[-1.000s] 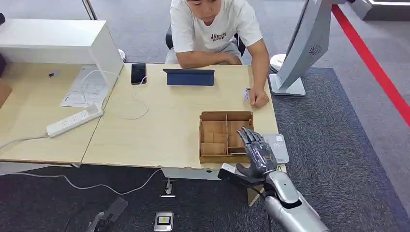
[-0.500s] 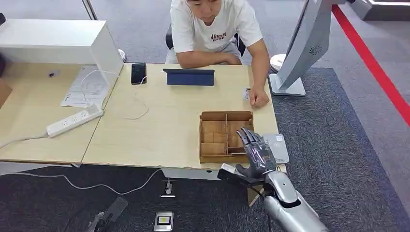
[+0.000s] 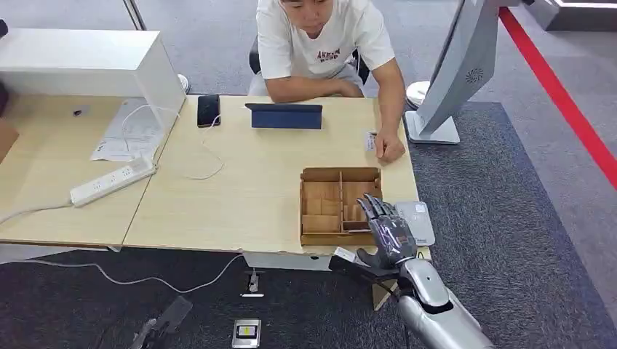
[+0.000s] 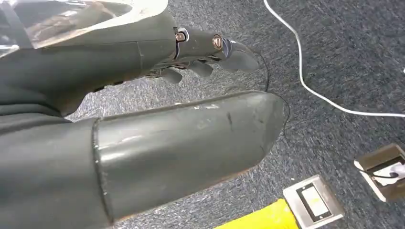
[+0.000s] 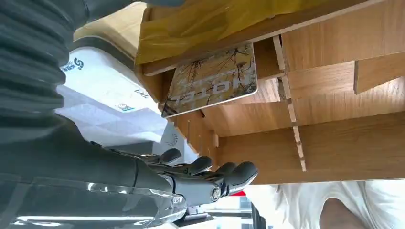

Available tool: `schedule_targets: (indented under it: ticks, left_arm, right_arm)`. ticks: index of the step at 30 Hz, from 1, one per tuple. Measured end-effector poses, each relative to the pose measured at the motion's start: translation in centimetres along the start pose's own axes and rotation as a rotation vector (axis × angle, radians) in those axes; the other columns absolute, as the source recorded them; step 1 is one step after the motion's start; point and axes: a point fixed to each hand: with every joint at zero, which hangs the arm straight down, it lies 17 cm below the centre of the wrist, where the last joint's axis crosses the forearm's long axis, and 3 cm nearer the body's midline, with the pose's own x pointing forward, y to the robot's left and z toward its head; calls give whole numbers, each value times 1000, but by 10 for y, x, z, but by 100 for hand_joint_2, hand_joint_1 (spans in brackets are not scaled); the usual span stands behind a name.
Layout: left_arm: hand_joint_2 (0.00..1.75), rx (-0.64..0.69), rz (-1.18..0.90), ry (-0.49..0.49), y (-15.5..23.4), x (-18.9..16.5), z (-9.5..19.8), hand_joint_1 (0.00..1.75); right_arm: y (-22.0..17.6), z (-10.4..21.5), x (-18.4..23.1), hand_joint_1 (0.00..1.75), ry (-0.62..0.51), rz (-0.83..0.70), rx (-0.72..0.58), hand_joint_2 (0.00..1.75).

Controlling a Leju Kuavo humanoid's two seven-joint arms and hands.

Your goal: Pass the card to the sensor for recognition and then transmit it.

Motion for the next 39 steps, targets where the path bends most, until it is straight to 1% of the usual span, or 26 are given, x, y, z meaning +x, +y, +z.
schedule_targets:
  ticks: [1,2,14,29,35,39]
  left_arm:
    - [0,0,0,0,0,0,0,0]
    - [0,0,0,-1,0,0,0,0]
    - [0,1,1,-7,0,1,0,0]
    - [0,0,-15,-12,0,4,-1,0]
    - [0,0,-20,-16,1,6,-1,0]
    - [0,3,-30,-28,1,11,-2,0]
  right_arm:
    - [0,0,0,168,0,0,0,175]
    - [1,0,0,175,1,1,2,175]
    - [4,0,0,175,-3,-3,19,175]
    - [-1,-3,0,175,-1,-25,0,175]
    - [-17,-7,-1,175,-5,-51,-63,175]
    - [-47,-19,-3,175,-36,-74,-126,175]
